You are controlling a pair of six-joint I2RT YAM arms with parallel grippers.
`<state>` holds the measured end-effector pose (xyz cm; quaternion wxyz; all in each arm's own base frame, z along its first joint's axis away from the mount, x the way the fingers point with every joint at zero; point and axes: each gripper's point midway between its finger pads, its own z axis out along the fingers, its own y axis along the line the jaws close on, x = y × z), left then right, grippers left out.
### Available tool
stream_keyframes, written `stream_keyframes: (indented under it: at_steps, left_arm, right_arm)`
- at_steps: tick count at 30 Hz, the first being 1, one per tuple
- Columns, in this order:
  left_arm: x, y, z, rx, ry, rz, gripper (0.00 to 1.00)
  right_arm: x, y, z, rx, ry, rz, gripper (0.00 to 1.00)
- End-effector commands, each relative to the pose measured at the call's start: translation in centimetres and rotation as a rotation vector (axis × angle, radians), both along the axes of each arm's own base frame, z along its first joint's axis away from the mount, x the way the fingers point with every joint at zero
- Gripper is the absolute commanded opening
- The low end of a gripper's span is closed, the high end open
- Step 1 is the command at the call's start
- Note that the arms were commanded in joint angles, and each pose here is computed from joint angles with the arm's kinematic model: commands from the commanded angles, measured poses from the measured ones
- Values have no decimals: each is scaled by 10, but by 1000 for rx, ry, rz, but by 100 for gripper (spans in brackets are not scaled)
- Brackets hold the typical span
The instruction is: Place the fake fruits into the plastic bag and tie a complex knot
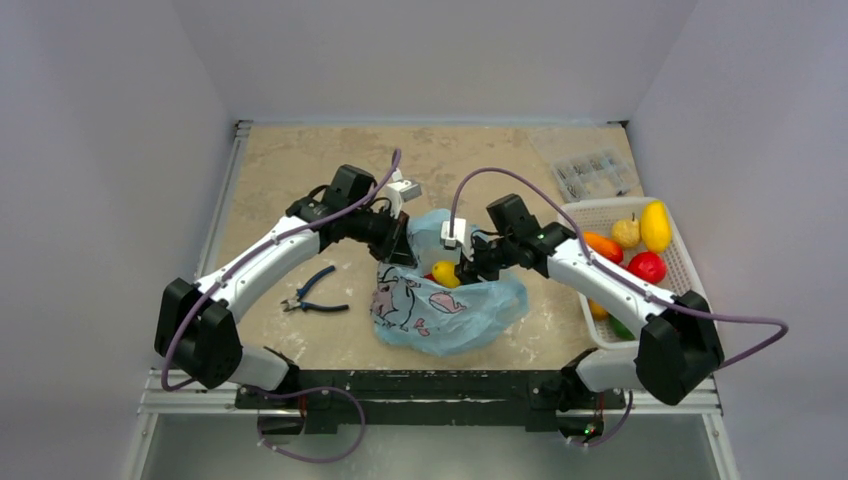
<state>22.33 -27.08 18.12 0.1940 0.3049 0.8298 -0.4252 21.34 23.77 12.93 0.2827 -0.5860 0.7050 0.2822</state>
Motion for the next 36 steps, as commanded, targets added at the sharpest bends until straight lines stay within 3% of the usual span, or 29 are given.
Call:
stream_keyframes:
  at_steps: [1, 7, 13, 19, 23, 27, 32, 36]
  left_arm:
    - [10, -6, 8, -36, -38, 3, 0]
    - [9, -7, -1, -40, -3, 10, 0]
    - [10, -6, 1, -30, -29, -3, 0]
    - [11, -7, 5, -34, -34, -10, 0]
    - [12, -7, 5, -31, -34, -8, 0]
    - [15, -8, 6, -26, -43, -8, 0]
    - [20, -8, 7, -12, -54, 0, 0]
    - [22, -8, 7, -14, -55, 5, 0]
  right_arm:
    - [26, 13, 4, 60, -170, -36, 23]
    - [35, 9, 9, 58, -252, -73, 66]
    - [23, 7, 69, 150, -300, -89, 86]
    - [43, -30, 145, 217, -302, -271, 88]
    - [72, -81, 159, 163, -284, -454, 87]
    - [93, -159, 142, 30, -238, -670, 83]
    - [69, -256, 96, -191, -84, -854, 84]
    - [39, -327, 51, -449, 37, -992, 85]
